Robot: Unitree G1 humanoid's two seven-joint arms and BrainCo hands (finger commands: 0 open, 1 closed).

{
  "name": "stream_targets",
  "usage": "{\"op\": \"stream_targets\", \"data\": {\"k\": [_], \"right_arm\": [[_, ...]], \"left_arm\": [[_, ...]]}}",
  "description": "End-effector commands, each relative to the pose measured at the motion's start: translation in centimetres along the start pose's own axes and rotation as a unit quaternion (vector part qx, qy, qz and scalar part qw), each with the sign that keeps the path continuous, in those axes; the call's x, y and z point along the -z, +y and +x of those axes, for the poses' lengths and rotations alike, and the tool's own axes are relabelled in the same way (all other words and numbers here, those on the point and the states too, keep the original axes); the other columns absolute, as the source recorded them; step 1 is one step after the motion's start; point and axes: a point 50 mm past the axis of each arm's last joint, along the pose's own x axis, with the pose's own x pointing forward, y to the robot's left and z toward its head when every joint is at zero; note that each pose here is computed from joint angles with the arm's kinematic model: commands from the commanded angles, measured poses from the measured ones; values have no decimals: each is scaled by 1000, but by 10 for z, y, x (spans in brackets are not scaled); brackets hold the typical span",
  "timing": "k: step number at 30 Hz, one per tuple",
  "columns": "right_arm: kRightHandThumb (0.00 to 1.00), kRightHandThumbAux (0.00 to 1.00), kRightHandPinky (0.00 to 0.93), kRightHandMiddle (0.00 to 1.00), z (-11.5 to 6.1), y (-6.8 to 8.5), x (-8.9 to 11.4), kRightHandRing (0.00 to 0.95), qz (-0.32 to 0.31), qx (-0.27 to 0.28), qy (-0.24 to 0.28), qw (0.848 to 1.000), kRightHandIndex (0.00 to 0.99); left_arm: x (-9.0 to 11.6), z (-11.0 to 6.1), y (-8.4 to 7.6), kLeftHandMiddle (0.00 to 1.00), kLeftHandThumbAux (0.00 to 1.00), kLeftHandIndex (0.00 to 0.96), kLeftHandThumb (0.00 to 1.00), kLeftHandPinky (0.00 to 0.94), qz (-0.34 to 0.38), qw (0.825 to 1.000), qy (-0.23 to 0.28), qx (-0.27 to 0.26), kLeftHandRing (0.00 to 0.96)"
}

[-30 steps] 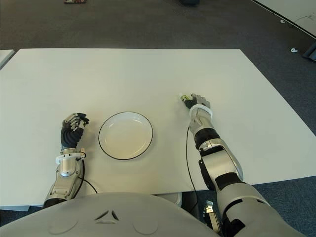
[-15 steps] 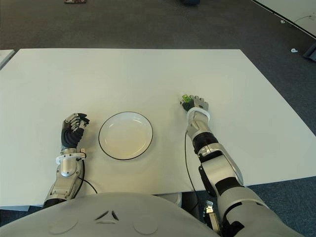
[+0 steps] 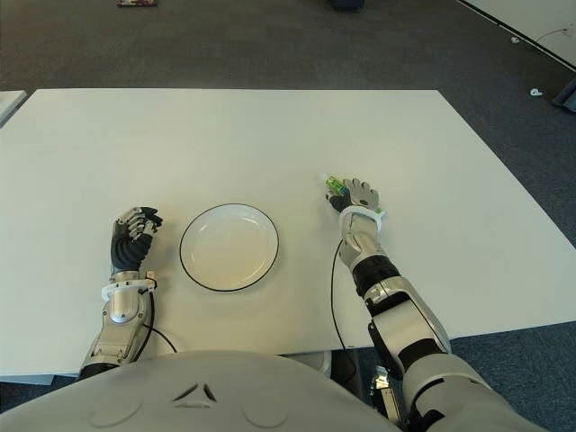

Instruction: Put the toothpaste on the table into the plate.

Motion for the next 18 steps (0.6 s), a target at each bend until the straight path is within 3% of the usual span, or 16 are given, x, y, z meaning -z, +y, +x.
{"op": "stream_targets", "data": {"k": [1,18], "right_arm": [[540,142,0,0,-6,23,3,0,-19,-42,5,999,0],[568,163,0,0,-18,42,-6,0,-80,-42,-19,996,0]], "left_arm": [[13,-11,-2,516,719,426,703,476,5,999,43,10,508],[12,-12,0,510,720,426,704,476,-1,999,46,5,503]]}}
